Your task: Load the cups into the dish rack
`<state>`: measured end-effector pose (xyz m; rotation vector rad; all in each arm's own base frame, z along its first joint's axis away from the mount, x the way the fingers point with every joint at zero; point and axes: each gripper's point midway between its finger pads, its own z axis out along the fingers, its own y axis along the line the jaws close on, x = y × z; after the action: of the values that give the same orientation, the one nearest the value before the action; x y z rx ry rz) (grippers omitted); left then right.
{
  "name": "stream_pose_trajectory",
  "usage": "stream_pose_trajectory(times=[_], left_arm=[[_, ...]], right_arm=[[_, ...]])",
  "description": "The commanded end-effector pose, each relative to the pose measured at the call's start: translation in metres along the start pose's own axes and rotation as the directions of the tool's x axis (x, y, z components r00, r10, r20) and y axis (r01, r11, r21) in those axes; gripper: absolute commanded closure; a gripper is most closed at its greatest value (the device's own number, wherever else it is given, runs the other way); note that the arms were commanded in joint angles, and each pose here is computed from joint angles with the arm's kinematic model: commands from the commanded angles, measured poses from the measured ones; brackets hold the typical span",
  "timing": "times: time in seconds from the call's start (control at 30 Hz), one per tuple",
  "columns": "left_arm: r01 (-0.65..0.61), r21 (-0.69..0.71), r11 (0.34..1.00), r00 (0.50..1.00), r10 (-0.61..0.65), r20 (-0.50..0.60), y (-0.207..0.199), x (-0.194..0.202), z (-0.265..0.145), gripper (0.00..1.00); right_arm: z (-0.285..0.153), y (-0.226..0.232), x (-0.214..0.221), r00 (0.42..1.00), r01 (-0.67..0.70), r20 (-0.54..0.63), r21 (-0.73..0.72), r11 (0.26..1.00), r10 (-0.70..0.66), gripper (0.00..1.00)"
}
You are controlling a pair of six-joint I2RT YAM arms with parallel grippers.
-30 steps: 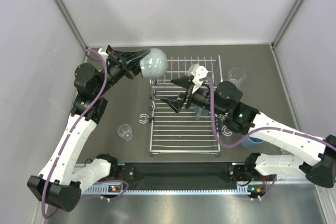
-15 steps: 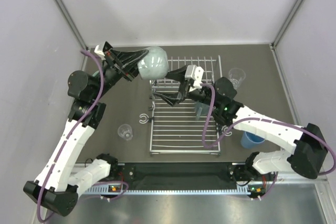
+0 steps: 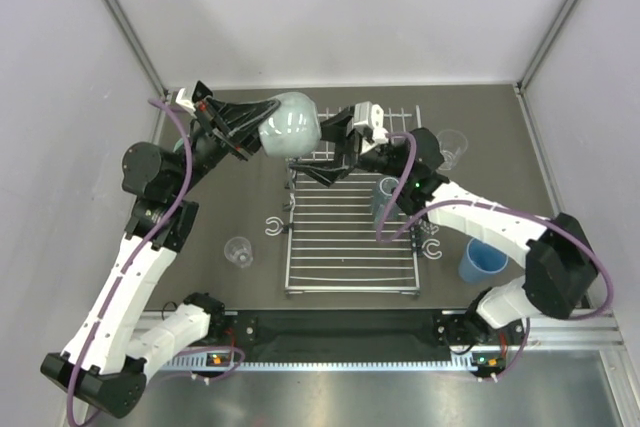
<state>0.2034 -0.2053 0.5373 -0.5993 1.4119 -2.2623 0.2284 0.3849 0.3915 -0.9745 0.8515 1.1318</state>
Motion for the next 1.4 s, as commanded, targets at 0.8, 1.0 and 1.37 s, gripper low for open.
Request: stream_pose_trajectory(times=[0.8,1.0,1.37], left_arm=[[0.387,0.194,0.901,0.920,-0.364,-0.141,-0.081,0.026,-0.025,1.00],[0.387,0.197,0.901,0.920,-0.365,-0.141,-0.081,0.026,-0.025,1.00],[0.395,0.211,0.894,0.918,-0.395,-0.046,-0.055,0.009,-0.036,0.49]], right_arm=[[0.036,0.038,-0.099,0.940,0.028,0.319,-0.413,0.910,0.116,0.50],[0.047,0.036,-0.102,0.927,0.012,0.345,-0.416,0.909,0.145,0.79],[0.036,0.027,-0.103,0.911,-0.099,0.347,-0.345,0.934,0.224,1.00]])
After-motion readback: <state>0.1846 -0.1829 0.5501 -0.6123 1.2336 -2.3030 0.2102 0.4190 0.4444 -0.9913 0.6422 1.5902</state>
